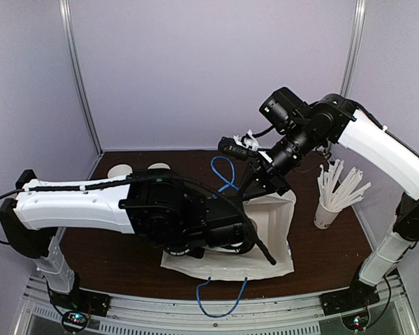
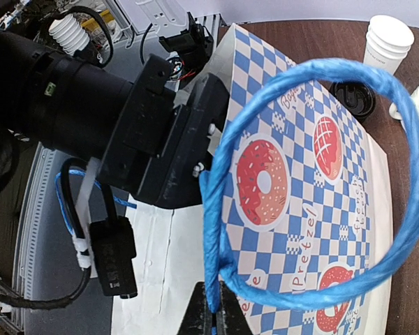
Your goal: Pack the takeout coffee
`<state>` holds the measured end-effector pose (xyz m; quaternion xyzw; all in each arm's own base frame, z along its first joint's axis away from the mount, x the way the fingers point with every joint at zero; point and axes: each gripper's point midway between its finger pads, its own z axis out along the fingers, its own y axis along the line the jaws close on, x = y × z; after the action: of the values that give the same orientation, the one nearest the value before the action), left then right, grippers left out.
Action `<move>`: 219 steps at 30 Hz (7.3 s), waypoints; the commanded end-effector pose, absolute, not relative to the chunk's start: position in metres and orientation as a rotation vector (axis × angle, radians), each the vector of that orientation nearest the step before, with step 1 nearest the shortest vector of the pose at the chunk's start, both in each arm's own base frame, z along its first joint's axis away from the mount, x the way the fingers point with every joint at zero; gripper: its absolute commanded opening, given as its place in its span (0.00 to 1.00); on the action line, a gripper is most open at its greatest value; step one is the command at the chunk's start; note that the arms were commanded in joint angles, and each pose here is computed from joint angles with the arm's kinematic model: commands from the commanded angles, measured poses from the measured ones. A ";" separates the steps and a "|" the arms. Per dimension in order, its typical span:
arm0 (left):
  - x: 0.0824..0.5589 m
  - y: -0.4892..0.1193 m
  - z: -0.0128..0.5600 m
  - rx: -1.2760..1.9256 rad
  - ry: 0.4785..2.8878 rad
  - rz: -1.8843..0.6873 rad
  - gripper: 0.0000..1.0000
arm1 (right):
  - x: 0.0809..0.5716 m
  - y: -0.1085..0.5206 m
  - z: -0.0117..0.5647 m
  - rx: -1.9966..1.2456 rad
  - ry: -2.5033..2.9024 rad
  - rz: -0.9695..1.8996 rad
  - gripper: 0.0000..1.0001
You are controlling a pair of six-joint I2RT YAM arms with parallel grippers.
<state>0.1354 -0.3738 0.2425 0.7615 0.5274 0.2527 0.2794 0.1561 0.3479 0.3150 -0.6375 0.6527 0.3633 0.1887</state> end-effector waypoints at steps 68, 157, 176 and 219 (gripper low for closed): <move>0.197 -0.363 0.154 2.019 1.544 0.846 0.58 | 0.155 0.363 0.317 -1.797 1.848 1.120 0.03; 0.277 -0.334 0.143 1.774 2.395 0.009 0.77 | 0.208 0.299 0.340 -1.571 1.924 1.046 0.69; 0.270 -0.332 0.205 1.693 2.286 -0.077 0.98 | 0.211 0.300 0.340 -1.569 1.933 1.044 0.69; 0.332 -0.328 0.336 1.345 2.004 -0.387 0.84 | 0.213 0.290 0.331 -1.578 1.935 0.938 0.67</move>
<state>0.3353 -0.3182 0.3435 0.5089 0.7729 -0.1031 0.3647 0.2136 0.2976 0.3236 -0.5703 0.7086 0.3591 0.2089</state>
